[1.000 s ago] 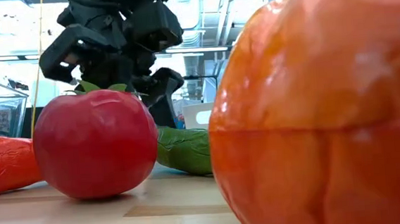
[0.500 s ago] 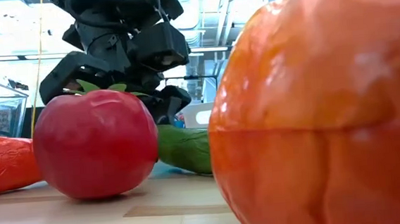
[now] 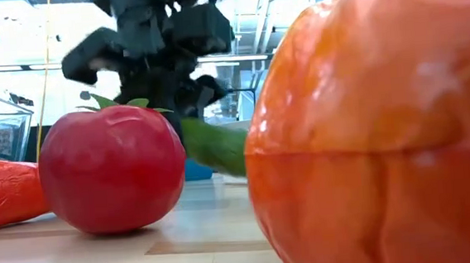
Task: Sort produce into baskets
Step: Put the bottom green cucumber into the transparent bin
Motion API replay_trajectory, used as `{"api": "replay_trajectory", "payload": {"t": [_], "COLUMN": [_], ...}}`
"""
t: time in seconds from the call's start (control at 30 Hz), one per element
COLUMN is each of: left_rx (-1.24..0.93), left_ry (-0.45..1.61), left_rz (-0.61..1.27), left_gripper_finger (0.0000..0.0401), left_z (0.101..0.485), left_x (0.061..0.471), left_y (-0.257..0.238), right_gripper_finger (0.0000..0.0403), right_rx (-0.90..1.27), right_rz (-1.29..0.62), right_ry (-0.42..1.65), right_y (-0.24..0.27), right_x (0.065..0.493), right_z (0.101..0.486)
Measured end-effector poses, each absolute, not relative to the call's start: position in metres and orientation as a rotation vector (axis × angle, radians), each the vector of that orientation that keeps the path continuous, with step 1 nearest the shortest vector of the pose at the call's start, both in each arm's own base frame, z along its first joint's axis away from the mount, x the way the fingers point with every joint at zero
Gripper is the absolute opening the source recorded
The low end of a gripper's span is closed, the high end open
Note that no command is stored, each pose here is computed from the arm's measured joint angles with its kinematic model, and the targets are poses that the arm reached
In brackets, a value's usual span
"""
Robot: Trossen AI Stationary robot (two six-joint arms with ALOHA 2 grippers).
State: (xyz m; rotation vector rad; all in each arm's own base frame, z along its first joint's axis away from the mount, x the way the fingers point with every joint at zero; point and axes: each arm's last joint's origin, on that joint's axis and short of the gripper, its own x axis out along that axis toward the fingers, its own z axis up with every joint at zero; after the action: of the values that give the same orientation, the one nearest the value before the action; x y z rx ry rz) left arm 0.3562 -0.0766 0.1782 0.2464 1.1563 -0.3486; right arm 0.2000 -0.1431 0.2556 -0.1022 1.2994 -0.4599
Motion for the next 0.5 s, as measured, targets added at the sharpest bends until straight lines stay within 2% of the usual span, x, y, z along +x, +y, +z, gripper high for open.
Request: {"api": "replay_trajectory", "payload": {"t": [0.3, 0.5], "left_rx": [0.246, 0.249], "left_ry": [1.319, 1.519], "left_rz": [-0.340, -0.221], "left_gripper_finger": [0.0115, 0.0118], "left_z": [0.242, 0.269], "left_x": [0.357, 0.338], "left_y": [-0.077, -0.071], "right_gripper_finger": [0.0270, 0.0270], "right_rx": [-0.102, -0.101], "right_rz": [-0.459, -0.459], "right_ry": [1.300, 1.299], "right_y": [-0.143, -0.143], "right_x": [0.200, 0.200], "right_z": [0.256, 0.256]}}
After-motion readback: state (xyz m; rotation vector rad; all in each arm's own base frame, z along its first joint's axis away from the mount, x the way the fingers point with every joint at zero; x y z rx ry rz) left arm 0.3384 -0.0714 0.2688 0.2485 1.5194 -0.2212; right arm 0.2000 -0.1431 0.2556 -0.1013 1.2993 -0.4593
